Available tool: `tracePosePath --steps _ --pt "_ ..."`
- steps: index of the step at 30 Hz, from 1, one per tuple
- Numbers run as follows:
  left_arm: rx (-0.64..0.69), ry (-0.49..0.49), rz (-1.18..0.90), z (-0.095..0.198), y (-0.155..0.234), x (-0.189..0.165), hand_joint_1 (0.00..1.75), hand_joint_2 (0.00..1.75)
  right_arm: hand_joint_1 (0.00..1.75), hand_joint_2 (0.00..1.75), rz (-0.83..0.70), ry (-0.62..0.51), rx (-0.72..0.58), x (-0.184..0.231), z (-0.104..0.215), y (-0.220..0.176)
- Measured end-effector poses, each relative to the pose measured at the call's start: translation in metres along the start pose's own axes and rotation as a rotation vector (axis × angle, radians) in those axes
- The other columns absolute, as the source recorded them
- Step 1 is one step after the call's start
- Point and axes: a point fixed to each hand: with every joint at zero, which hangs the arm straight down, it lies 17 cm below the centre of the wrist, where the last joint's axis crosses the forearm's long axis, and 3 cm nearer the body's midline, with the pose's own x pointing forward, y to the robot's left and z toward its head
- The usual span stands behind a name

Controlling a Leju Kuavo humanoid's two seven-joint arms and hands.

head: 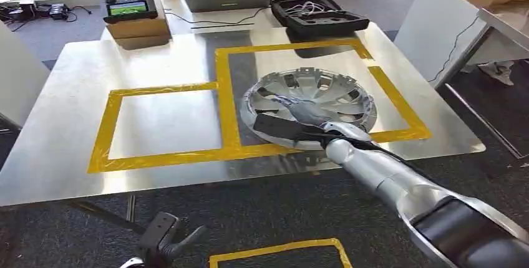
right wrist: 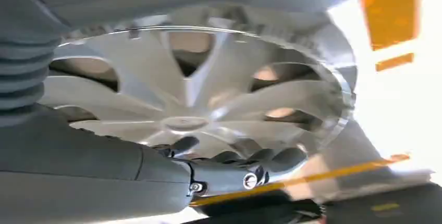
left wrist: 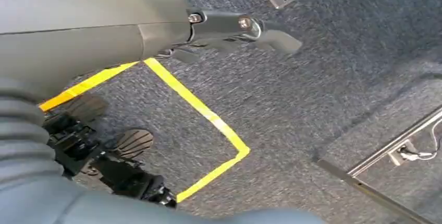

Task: Take the parts from the cabinet and place them on the table.

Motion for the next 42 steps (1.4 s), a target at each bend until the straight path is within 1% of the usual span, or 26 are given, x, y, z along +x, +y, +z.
tracePosePath --steps 2,5,6,7,12,17,19,22,31,35,42 --pt "0.001 -0.007 0.004 0.0 0.0 0.001 0.0 0.0 0.0 0.0 -0.037 -0.056 -0.032 0.016 0.001 -0.006" --pt "0.002 -0.008 0.005 0.001 0.0 0.0 0.0 0.0 0.0 0.0 -0.063 -0.098 -0.06 0.028 0.003 -0.012" --pt "0.005 -0.014 0.008 0.001 0.0 0.001 0.0 0.0 0.0 0.0 -0.082 -0.124 -0.073 0.033 0.006 -0.013" --pt "0.013 -0.021 0.013 0.001 0.001 0.001 0.0 0.0 0.0 0.0 -0.112 -0.179 -0.098 0.046 0.011 -0.015" --pt "0.029 -0.03 0.024 0.009 0.002 -0.01 0.0 0.0 0.0 0.0 -0.233 -0.374 -0.192 0.094 0.057 -0.021" --pt "0.043 -0.036 0.021 0.012 0.005 -0.014 0.0 0.0 0.0 0.0 -0.311 -0.512 -0.239 0.126 0.099 -0.025" --pt "0.047 -0.037 0.023 0.014 0.006 -0.017 0.0 0.0 0.0 0.0 -0.338 -0.541 -0.252 0.132 0.115 -0.019" --pt "0.061 -0.036 0.03 0.019 0.009 -0.023 0.0 0.0 0.0 0.0 -0.368 -0.562 -0.274 0.136 0.141 -0.009" --pt "0.089 -0.021 0.04 0.026 0.015 -0.035 0.0 0.0 0.0 0.0 -0.406 -0.566 -0.319 0.139 0.19 0.01" --pt "0.104 -0.021 0.05 0.025 0.018 -0.036 0.0 0.0 0.0 0.0 -0.411 -0.587 -0.334 0.148 0.204 0.008" --pt "0.115 -0.01 0.061 0.024 0.017 -0.037 0.0 0.0 0.0 0.0 -0.425 -0.584 -0.324 0.157 0.211 0.011"
